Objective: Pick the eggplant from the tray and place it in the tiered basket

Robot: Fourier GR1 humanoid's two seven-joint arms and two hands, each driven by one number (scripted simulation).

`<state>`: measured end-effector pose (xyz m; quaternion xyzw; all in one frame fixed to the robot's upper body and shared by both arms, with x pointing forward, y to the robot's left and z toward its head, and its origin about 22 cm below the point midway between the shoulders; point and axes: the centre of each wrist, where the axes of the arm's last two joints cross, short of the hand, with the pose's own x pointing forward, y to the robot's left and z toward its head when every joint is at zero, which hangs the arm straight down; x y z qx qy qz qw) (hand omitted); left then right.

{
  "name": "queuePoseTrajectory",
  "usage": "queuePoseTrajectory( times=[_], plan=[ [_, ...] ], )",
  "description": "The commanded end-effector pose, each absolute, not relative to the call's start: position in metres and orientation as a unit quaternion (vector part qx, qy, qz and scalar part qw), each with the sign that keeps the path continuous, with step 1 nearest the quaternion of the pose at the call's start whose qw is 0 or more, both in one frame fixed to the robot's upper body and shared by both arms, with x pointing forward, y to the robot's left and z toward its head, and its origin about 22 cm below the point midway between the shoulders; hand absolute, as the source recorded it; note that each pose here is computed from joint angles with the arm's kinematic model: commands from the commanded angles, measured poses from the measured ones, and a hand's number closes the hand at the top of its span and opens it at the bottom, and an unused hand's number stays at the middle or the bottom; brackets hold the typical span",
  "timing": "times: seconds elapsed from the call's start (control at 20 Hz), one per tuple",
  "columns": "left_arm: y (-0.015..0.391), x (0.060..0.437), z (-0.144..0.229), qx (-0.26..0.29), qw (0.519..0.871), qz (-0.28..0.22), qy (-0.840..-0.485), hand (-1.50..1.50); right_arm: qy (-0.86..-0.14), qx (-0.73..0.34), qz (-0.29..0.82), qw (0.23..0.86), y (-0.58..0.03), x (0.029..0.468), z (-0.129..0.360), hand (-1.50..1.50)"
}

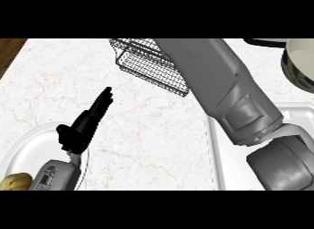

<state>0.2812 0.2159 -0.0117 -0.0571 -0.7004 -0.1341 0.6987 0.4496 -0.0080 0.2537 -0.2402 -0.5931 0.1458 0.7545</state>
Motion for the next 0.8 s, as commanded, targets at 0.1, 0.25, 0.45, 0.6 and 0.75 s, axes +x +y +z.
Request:
queuePoseTrajectory(
  times=[0.1,0.25,0.45,0.6,0.75],
  plan=[
    [0.222,0.284,-0.002,-0.057,0.698,-0.136,-0.701,0.00,-0.548,-0.158,0.073,0.818,-0.012,0.453,0.248,-1.50],
    [0.213,0.281,-0.015,-0.057,0.697,-0.128,-0.703,0.00,-0.574,-0.140,0.052,0.805,-0.015,0.454,0.250,-1.50],
    [0.222,0.275,-0.014,-0.055,0.703,-0.122,-0.698,0.00,-0.608,-0.190,-0.007,0.771,-0.012,0.453,0.253,-1.50],
    [0.214,0.270,-0.017,-0.051,0.711,-0.120,-0.691,0.00,-0.621,-0.275,-0.044,0.732,-0.035,0.462,0.250,-1.50],
    [0.230,0.281,-0.013,-0.040,0.711,-0.110,-0.694,0.00,-0.628,-0.323,-0.110,0.700,-0.050,0.466,0.270,-1.50]
  ],
)
